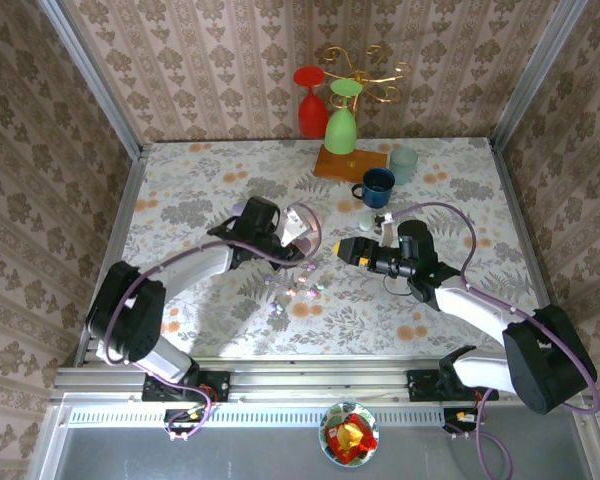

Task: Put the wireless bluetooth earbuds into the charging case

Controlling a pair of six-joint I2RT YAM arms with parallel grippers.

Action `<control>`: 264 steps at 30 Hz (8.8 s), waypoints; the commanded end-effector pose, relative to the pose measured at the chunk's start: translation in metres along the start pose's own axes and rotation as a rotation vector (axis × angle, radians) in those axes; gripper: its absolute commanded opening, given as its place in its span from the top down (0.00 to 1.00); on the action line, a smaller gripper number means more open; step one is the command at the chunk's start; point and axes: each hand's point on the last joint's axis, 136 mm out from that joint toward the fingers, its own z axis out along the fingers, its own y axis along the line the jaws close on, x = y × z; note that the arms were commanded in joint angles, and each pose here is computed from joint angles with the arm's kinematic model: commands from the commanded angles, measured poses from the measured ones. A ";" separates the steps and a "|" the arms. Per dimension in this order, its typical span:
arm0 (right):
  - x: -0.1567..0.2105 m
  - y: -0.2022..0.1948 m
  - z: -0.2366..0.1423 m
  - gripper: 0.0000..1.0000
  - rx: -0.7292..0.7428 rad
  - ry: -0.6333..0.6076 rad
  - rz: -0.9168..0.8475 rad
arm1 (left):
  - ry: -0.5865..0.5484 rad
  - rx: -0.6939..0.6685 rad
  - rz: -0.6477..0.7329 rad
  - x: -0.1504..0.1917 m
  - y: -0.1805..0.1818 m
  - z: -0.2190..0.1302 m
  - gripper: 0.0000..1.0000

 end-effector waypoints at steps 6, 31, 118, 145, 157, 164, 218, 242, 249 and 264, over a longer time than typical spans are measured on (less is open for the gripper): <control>0.015 0.034 0.016 0.28 -0.168 0.136 0.006 | -0.274 0.129 0.274 -0.035 -0.049 -0.017 0.69; 0.027 0.025 0.037 0.65 -0.136 0.182 0.033 | -0.281 0.183 0.358 -0.027 -0.070 -0.018 0.68; -0.047 0.127 -0.007 1.00 -0.621 -0.031 0.292 | -0.950 0.259 0.307 -0.113 -0.049 -0.092 0.54; -0.044 0.115 0.004 1.00 -0.590 -0.026 0.324 | -0.944 0.300 0.296 -0.112 -0.055 -0.094 0.62; -0.050 0.106 0.003 0.43 -0.568 -0.062 0.302 | -0.922 0.283 0.284 -0.100 -0.053 -0.087 0.68; -0.071 0.070 -0.014 0.30 -0.462 -0.130 0.249 | -0.893 0.274 0.269 -0.084 -0.052 -0.081 0.68; -0.025 0.061 0.040 0.05 0.048 0.160 -1.112 | -0.784 0.337 0.229 -0.038 -0.069 -0.051 0.68; -0.055 0.113 -0.001 0.05 -0.043 -0.109 -1.024 | -0.772 0.317 0.213 -0.033 -0.064 -0.047 0.68; -0.067 0.079 -0.027 0.12 0.111 -0.208 -0.650 | -0.770 0.281 0.156 -0.032 -0.048 -0.050 0.68; 0.004 -0.048 0.004 0.35 0.373 0.085 0.076 | -0.782 0.192 0.149 -0.029 -0.032 -0.058 0.68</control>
